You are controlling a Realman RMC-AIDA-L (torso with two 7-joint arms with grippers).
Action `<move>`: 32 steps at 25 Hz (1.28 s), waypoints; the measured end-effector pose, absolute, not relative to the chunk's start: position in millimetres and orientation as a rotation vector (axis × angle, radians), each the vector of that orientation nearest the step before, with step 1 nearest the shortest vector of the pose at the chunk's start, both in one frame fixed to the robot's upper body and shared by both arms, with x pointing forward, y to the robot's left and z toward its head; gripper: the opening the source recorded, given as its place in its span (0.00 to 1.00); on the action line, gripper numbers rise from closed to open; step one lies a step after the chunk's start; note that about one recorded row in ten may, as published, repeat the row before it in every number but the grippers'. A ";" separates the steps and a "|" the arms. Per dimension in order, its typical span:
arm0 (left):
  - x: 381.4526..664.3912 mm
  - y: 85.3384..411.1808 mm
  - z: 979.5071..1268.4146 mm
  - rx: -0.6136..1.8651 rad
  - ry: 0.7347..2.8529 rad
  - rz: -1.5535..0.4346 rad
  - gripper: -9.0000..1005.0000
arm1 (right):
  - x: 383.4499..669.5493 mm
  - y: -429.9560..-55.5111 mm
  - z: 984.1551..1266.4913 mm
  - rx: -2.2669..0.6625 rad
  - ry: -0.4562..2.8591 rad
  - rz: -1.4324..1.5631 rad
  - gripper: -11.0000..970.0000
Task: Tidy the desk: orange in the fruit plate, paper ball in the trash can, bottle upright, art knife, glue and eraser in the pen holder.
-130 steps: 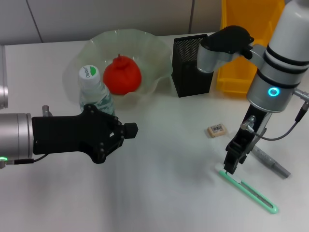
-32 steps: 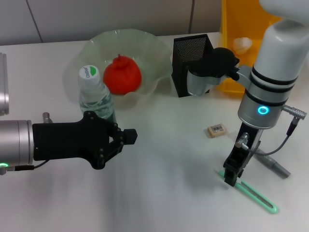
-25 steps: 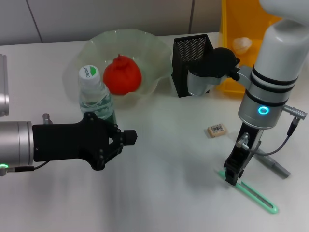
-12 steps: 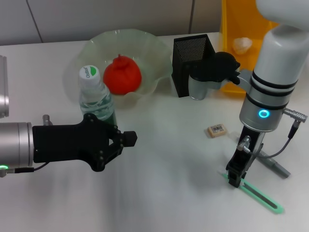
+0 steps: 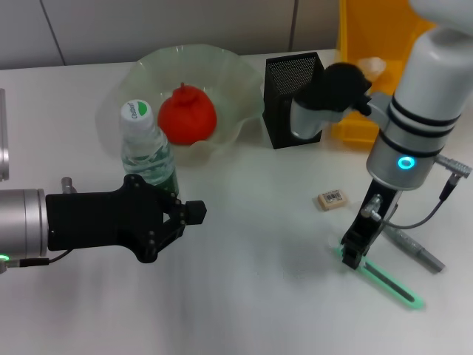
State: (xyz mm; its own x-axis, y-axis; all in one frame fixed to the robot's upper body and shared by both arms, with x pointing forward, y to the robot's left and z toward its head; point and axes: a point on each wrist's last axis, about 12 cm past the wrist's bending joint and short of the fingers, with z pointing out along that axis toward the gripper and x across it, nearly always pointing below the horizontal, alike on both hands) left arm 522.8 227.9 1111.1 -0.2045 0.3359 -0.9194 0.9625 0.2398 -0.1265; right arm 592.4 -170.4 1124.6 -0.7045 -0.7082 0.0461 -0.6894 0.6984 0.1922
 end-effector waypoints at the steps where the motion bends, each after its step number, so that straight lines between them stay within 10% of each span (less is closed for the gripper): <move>1: 522.8 227.9 1111.0 1.214 1.699 -0.971 0.01 | 592.6 -171.4 1127.4 1.158 -2.798 -0.246 0.19; 32: 520.9 236.6 1114.3 1.113 1.684 -0.990 0.01 | 625.5 -224.1 1208.4 1.485 -3.487 -0.409 0.20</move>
